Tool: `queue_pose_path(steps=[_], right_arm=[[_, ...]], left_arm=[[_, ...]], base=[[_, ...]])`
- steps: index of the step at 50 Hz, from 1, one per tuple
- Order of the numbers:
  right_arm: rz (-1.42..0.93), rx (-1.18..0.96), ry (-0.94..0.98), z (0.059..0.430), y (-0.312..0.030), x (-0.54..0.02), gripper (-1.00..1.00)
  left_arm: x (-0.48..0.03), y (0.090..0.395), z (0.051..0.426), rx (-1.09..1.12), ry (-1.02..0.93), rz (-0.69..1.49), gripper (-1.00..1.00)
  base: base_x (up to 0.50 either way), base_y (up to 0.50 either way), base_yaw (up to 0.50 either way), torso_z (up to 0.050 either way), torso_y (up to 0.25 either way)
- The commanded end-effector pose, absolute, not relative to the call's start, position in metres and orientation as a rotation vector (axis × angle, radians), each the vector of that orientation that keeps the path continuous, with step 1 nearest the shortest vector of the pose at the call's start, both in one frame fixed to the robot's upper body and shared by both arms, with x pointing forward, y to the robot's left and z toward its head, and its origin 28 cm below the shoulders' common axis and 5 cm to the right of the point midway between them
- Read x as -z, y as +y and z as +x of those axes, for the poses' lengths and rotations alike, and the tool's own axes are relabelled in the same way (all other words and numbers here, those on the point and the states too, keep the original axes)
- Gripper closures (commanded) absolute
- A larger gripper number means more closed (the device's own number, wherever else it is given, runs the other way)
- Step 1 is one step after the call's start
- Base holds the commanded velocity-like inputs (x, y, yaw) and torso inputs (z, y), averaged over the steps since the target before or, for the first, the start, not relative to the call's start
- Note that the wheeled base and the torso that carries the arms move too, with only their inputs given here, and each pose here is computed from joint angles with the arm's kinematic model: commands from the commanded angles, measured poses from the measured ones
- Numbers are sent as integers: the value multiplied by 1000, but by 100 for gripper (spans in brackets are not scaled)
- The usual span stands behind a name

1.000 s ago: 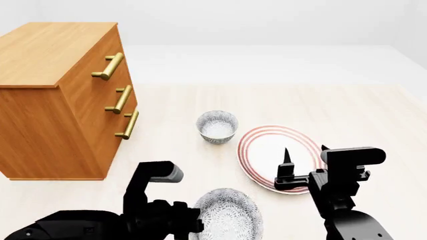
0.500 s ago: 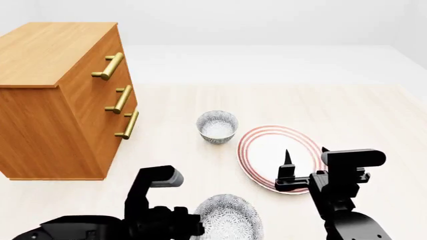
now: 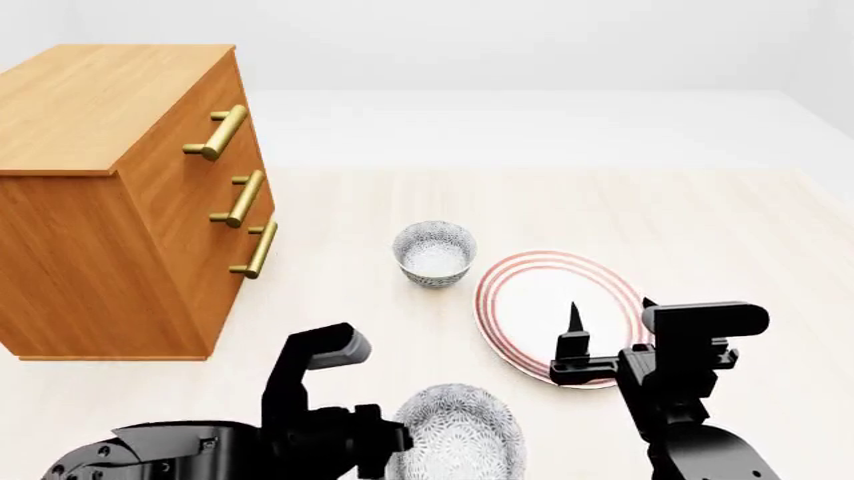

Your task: Stack the bowl in the middle on the bowl at the back.

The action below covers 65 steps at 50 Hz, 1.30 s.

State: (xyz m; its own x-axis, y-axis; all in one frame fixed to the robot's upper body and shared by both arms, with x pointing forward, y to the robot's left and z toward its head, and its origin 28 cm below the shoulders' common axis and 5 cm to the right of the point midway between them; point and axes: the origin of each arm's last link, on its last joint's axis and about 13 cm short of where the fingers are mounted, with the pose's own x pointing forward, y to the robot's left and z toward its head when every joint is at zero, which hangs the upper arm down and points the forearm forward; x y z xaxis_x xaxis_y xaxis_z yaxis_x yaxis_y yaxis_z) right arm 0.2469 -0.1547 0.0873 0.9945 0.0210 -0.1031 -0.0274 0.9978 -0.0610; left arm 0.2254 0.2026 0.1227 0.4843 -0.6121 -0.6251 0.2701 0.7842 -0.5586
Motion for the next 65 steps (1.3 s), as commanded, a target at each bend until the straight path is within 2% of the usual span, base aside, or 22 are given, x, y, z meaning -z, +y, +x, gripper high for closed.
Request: queue_pose_path(steps=[1, 35, 36, 51, 65], right_arm=[[-59, -23, 106, 247, -155, -86, -100], [-53, -18, 113, 247, -157, -82, -100], [-53, -18, 113, 247, -157, -82, -100], [-52, -17, 119, 247, -156, -81, -100], [-55, -18, 122, 248, -156, -82, -100]], left_arm=[[-116, 200, 234, 553, 934, -450, 100], [-110, 197, 229, 594, 966, -458, 100], [-111, 197, 228, 599, 961, -457, -100], [-131, 200, 214, 661, 878, -451, -100], [-169, 210, 199, 712, 722, -468, -100]], base=[[0, 0, 0, 0, 0], [0, 0, 0, 0, 0], [0, 0, 0, 0, 0], [0, 0, 0, 0, 0], [0, 0, 0, 0, 0]])
